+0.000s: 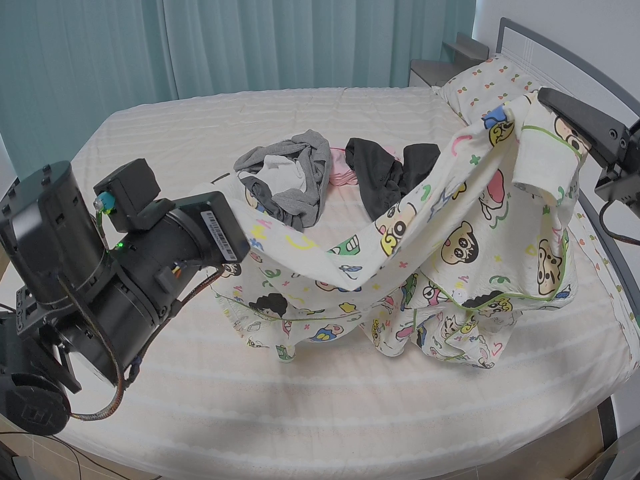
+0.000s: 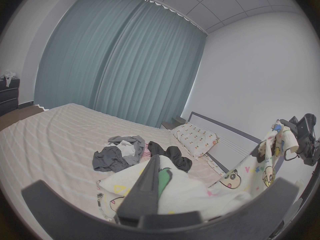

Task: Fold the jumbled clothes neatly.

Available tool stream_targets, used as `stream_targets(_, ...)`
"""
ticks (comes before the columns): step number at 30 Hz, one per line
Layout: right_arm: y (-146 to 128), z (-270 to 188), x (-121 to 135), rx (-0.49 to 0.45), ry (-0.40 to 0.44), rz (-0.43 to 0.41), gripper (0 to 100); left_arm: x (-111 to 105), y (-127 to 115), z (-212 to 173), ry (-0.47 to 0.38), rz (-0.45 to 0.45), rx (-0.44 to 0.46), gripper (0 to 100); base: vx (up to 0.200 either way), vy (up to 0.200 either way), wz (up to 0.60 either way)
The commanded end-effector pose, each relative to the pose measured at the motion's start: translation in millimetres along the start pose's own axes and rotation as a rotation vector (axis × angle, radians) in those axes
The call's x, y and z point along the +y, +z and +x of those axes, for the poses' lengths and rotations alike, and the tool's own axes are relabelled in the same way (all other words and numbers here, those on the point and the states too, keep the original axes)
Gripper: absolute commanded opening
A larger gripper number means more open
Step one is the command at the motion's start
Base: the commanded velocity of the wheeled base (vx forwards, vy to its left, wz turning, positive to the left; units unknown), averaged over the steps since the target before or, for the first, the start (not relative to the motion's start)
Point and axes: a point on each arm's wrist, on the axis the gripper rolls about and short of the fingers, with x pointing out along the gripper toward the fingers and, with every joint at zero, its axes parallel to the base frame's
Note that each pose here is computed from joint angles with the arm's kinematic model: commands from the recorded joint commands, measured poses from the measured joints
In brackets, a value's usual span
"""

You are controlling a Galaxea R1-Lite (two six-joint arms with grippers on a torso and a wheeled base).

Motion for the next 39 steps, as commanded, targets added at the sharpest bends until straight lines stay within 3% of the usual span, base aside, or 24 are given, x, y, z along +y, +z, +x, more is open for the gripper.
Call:
stream_targets(1, 2.3, -4.0, 2.5, -0.009, 0.006, -0.003, 0, -2.8, -1.2, -1.0, -0.012, -0.001, 0.005, 0, 0.000, -0.200, 0.00)
stream_targets(22, 6.2, -6.1, -3.6, -0.032, -0.035, -0.015, 0, -4.2, 0.5, 1.9, -0.009, 0.000, -0.004, 0, 0.000, -0.200, 0.00)
stream_targets(39, -19.9, 4.9, -25.0, 0.064, -0.098, 0.010, 0, -3.0, -8.1, 6.3, -0.004, 0.000, 0.017, 0, 0.000, -0.200, 0.00)
